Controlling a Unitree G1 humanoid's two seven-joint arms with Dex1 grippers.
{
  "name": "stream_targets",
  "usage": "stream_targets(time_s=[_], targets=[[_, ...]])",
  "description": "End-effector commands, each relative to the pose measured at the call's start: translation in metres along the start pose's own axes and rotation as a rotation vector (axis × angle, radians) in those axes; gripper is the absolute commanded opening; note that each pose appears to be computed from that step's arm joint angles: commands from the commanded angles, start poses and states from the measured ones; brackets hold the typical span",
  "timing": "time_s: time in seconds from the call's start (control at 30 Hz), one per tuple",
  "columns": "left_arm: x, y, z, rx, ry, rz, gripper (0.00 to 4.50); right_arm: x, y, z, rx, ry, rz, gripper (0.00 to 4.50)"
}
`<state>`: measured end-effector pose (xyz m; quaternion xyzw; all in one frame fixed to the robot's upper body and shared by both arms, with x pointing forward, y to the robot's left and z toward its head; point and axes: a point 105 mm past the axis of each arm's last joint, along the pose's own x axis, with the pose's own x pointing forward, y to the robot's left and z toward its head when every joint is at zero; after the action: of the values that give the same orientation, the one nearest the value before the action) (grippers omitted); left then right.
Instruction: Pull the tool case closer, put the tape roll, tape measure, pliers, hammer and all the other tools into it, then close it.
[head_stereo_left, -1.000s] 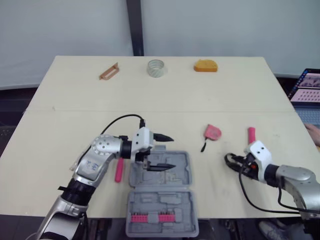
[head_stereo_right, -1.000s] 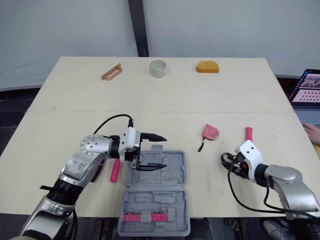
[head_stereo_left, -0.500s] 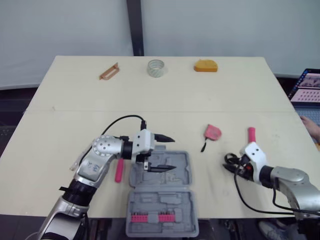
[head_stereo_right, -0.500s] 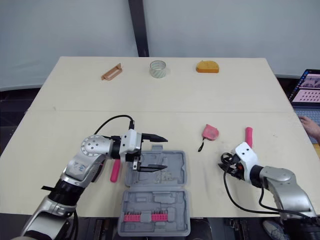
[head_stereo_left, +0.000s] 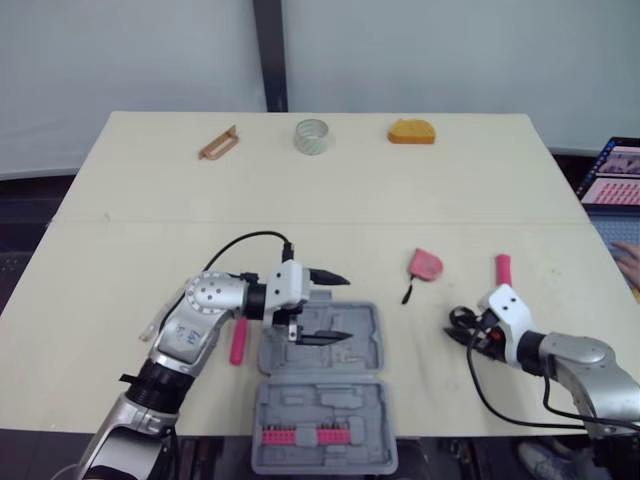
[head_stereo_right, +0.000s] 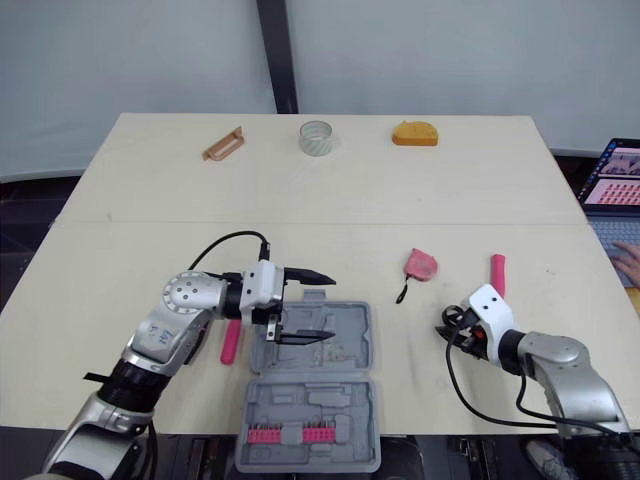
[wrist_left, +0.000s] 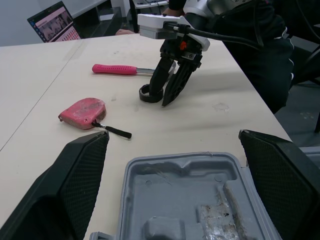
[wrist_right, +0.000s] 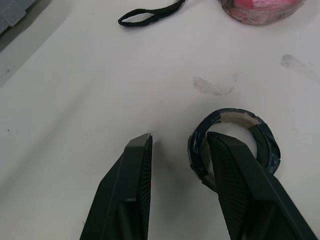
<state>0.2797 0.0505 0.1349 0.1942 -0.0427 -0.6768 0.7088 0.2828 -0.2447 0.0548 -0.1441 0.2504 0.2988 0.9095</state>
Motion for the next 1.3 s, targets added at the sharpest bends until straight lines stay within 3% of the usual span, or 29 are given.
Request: stream_targets(time_s=[0.03,0.2,0.3,0.37,0.67,0.8,0.97,1.13,1.3], targets=[[0.002,-0.001,0.002,0.014,-0.009,-0.004,4.50,-0.003,-0.005,0.008,-0.020,-0.028,-0.029,1.87],[0.002,-0.001,0.002,0.013,-0.008,-0.003,4.50,-0.003,-0.005,0.008,-0.020,-0.028,-0.029,1.87],[0.003,-0.001,0.002,0.013,-0.008,-0.002,4.50,-0.003,-0.005,0.008,-0.022,-0.029,-0.028,0.95],[0.003,-0.001,0.003,0.014,-0.009,-0.001,4.50,-0.002,-0.005,0.008,-0.023,-0.030,-0.028,0.05],[0.004,0.001,0.005,0.007,-0.018,0.017,4.50,-0.002,-0.005,0.011,-0.033,-0.036,-0.023,0.05],[-0.005,0.002,-0.002,-0.009,0.012,0.055,4.50,-0.002,0.002,0.029,-0.086,-0.061,0.032,0.05],[-0.042,0.001,-0.013,-0.069,0.049,0.200,4.50,0.011,0.044,0.075,-0.184,-0.137,0.235,0.05],[-0.094,-0.012,-0.029,-0.145,0.142,0.385,4.50,0.043,0.112,0.122,-0.245,-0.275,0.467,0.05],[-0.136,-0.031,-0.034,-0.208,0.198,0.533,4.50,0.067,0.164,0.143,-0.286,-0.331,0.636,0.05]])
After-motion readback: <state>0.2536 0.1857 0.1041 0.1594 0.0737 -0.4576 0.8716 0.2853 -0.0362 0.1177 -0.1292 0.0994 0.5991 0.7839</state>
